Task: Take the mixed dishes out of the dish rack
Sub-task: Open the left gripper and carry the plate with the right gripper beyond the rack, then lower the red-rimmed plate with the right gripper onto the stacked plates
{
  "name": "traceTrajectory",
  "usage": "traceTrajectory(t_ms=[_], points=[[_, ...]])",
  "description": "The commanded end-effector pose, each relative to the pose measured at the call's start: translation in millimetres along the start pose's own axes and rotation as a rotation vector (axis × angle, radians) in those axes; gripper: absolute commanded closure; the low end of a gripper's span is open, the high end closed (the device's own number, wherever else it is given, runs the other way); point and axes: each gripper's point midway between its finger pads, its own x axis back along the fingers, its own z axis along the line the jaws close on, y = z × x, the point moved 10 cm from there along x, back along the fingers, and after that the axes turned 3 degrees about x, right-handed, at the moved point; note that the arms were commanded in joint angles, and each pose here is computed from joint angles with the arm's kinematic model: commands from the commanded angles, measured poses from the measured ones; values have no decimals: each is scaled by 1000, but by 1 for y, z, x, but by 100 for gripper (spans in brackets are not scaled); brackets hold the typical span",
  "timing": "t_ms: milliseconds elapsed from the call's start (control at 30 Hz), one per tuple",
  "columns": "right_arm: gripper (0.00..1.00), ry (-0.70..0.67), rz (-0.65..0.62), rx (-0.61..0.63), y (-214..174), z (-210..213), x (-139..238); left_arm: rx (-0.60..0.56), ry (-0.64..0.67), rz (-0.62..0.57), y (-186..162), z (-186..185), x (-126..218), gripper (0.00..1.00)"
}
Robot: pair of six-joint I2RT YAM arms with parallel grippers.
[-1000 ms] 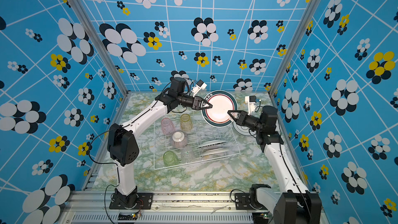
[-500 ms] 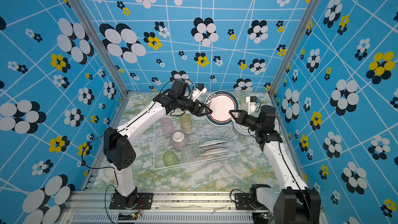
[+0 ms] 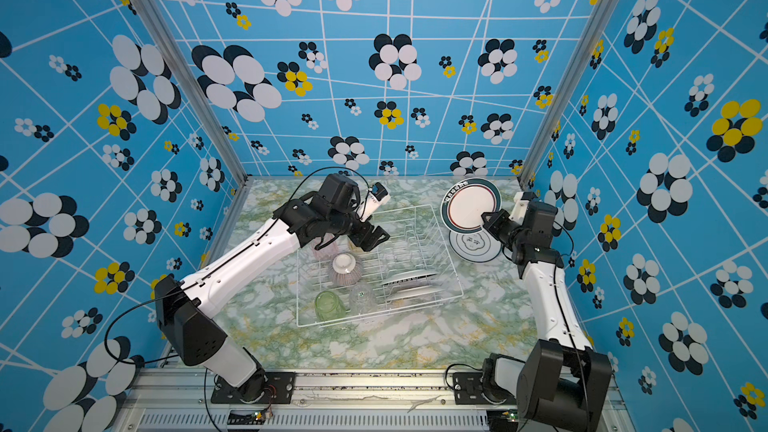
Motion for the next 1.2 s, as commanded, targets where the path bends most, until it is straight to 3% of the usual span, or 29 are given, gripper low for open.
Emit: traceTrajectory(t_ms=[0, 433, 767, 867, 1167], points=[[100, -96, -13, -20, 1, -20, -4, -50, 60, 93, -16, 4, -8, 14], [98, -105, 43, -192, -13, -75, -50, -44, 22, 104, -15, 4, -18, 12], [94, -146, 105, -227, -30, -97, -66, -38, -22, 118, -11, 2, -22, 8], [94, -158, 123, -238, -36, -104, -70, -39, -29, 115, -10, 1, -22, 2], [91, -185, 157, -259, -47, -118, -75, -52, -58, 85, -8, -4, -19, 0]])
